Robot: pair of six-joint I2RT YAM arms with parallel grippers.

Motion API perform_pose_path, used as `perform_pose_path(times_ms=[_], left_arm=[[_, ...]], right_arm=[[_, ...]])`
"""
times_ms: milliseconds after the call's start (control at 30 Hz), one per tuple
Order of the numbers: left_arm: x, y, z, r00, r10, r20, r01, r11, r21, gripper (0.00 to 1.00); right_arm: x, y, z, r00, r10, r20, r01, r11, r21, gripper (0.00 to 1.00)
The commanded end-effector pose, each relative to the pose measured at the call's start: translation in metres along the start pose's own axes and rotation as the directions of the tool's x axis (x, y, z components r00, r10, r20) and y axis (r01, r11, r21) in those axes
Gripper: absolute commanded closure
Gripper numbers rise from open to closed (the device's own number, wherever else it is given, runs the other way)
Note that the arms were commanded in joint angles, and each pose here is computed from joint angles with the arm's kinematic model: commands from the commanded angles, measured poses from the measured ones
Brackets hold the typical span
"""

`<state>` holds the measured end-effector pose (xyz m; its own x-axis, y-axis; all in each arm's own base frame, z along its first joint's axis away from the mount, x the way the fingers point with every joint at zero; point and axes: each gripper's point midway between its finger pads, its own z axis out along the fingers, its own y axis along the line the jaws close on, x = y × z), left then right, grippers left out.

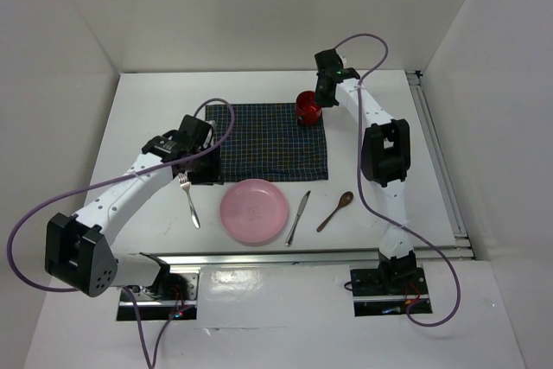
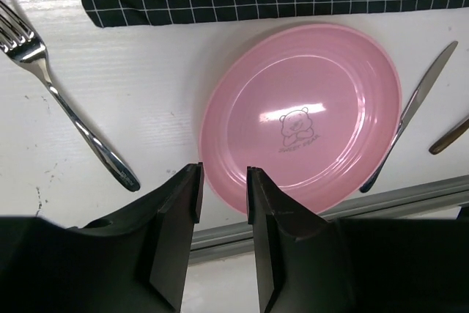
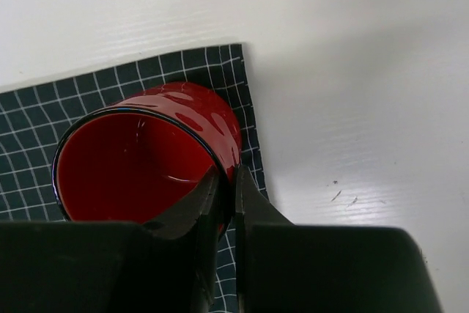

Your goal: Set the dinner table for one person

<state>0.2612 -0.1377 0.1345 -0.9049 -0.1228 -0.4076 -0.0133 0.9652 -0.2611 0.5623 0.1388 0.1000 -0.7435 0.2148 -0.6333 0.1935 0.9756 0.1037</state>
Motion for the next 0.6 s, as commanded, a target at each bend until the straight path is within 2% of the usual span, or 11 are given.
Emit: perform_pose_path(times_ms=[0, 167, 267, 300, 333, 367, 400, 467, 567], left_arm=[[-0.002, 0.004, -0.008, 0.999, 0.036, 0.032, -0.035, 0.999, -0.013, 0.53], [0.001, 0.0, -0.011, 0.998, 0.055, 0.034, -0.055, 0.998, 0.005, 0.48], [0.015, -0.01, -0.007, 0.997, 0.073, 0.015, -0.074, 0.995, 0.073, 0.36], [0.019, -0.013, -0.007, 0.999, 0.052, 0.01, -0.052, 0.994, 0.095, 0.31], [0.03, -0.013, -0.001, 0.999, 0.05, -0.02, -0.048, 0.994, 0.101, 0.22], [0.035, -0.012, 0.002, 0.999, 0.039, -0.034, -0.036, 0.994, 0.105, 0.16], [0.037, -0.014, 0.006, 0.999, 0.031, -0.036, -0.027, 0.993, 0.118, 0.14], [0.054, -0.011, 0.018, 0.996, 0.012, -0.092, 0.0, 0.992, 0.126, 0.12], [0.067, -0.009, 0.033, 0.991, -0.014, -0.132, 0.029, 0.993, 0.117, 0.1]], right_arm=[[-0.037, 0.007, -0.036, 0.993, 0.042, 0.111, -0.037, 0.998, -0.048, 1.0], [-0.033, 0.006, -0.027, 0.994, 0.038, 0.104, -0.035, 0.999, -0.031, 1.0], [-0.028, 0.006, -0.017, 0.995, 0.043, 0.089, -0.041, 0.999, -0.024, 0.98], [-0.028, 0.006, -0.017, 0.995, 0.043, 0.089, -0.041, 0.999, -0.024, 0.88], [-0.026, 0.005, -0.019, 0.995, 0.042, 0.085, -0.04, 0.999, -0.022, 0.73], [-0.023, 0.009, -0.023, 0.996, 0.035, 0.084, -0.032, 0.999, -0.029, 0.5], [-0.024, 0.007, -0.027, 0.995, 0.035, 0.091, -0.034, 0.999, -0.02, 0.21], [-0.038, 0.011, -0.051, 0.989, 0.044, 0.139, -0.038, 0.998, -0.04, 0.03], [-0.052, 0.006, -0.086, 0.98, 0.059, 0.188, -0.05, 0.997, -0.055, 0.0]])
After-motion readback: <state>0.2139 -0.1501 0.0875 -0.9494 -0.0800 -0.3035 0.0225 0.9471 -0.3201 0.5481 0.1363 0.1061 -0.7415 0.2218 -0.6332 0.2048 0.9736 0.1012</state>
